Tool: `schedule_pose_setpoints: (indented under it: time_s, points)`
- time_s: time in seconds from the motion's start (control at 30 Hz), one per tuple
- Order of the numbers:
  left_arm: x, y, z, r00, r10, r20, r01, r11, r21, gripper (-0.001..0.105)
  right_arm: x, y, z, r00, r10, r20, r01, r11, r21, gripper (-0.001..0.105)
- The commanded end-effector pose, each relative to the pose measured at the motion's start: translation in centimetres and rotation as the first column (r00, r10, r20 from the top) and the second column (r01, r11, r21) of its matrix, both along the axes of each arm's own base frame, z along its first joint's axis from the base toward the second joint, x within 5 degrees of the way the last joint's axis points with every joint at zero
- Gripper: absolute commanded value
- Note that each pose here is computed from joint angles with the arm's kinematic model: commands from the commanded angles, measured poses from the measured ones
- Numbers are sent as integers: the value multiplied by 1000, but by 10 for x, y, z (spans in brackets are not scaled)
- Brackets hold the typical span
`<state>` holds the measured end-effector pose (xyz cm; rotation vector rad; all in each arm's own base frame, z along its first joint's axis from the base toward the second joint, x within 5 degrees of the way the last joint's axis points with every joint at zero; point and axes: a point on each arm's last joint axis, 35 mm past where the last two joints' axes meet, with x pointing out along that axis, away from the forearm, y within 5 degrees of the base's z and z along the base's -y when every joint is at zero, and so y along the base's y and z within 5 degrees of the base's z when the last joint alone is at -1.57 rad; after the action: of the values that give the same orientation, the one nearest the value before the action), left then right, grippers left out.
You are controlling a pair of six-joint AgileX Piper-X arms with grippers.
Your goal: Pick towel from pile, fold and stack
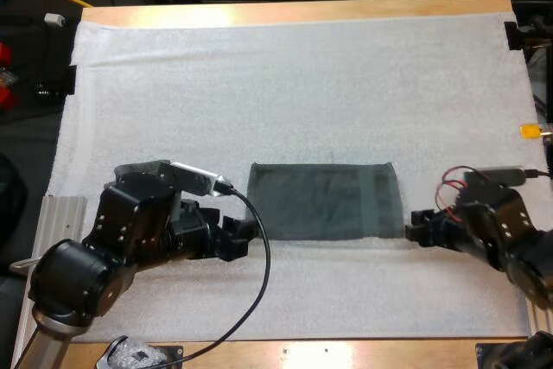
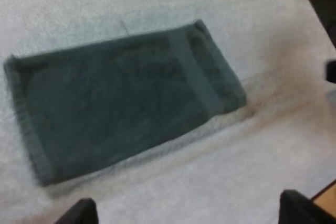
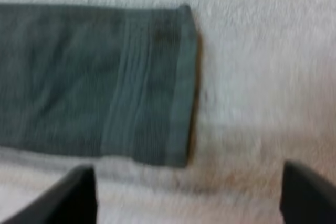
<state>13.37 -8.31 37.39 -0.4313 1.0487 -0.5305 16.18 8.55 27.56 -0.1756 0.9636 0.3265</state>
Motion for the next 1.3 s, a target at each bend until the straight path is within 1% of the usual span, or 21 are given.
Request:
schedule_pose_setpoints:
  time_s: [0.0,0.07,0.17,0.33,0.43,0.5,0.53,0.6,0.67,0.7,0.77,0.9,1.07,1.2,1.27]
  points:
    - [1,-1,5,1000,7,10,-7,999,-38,66,6,-2,-1,1000,-15,4,16,1000,-7,69]
    - [3,-2,7,1000,23,14,-22,998,-64,66,15,-6,-6,999,-39,-22,39,999,0,69]
    - [5,-3,9,999,42,20,-40,995,-89,66,31,-17,-16,995,-55,-78,58,998,37,69]
    - [5,-4,10,999,42,27,-39,995,-97,66,52,-43,-32,984,-76,-162,98,987,131,69]
    - [5,-4,10,999,47,9,-46,993,-112,66,63,-61,-44,975,-97,-200,132,976,171,69]
    - [5,-4,10,999,49,7,-48,992,-116,66,72,-74,-54,966,-115,-234,169,959,227,69]
    - [5,-4,10,999,49,7,-48,992,-116,66,74,-77,-56,964,-113,-242,175,953,249,69]
    - [5,-4,10,999,49,7,-48,992,-116,66,82,-87,-67,959,-106,-262,190,928,320,69]
    - [5,-4,10,999,52,3,-51,992,-118,66,89,-92,-75,958,-96,-269,194,910,367,69]
    - [5,-4,10,998,56,-1,-56,991,-120,66,92,-93,-79,959,-85,-271,191,900,391,69]
    - [5,-4,10,998,59,-4,-59,991,-122,66,98,-93,-87,961,-71,-269,182,892,413,69]
    - [5,-4,10,998,58,-4,-58,991,-123,66,108,-91,-106,956,-4,-292,157,851,501,69]
    - [5,-4,10,998,56,-5,-56,991,-124,66,111,-91,-126,934,3,-358,189,844,502,69]
    - [5,-4,10,998,56,-5,-56,991,-124,66,112,-88,-138,917,44,-397,196,817,543,69]
    - [5,-4,10,998,56,-5,-56,991,-124,66,112,-85,-141,910,51,-412,201,815,544,69]
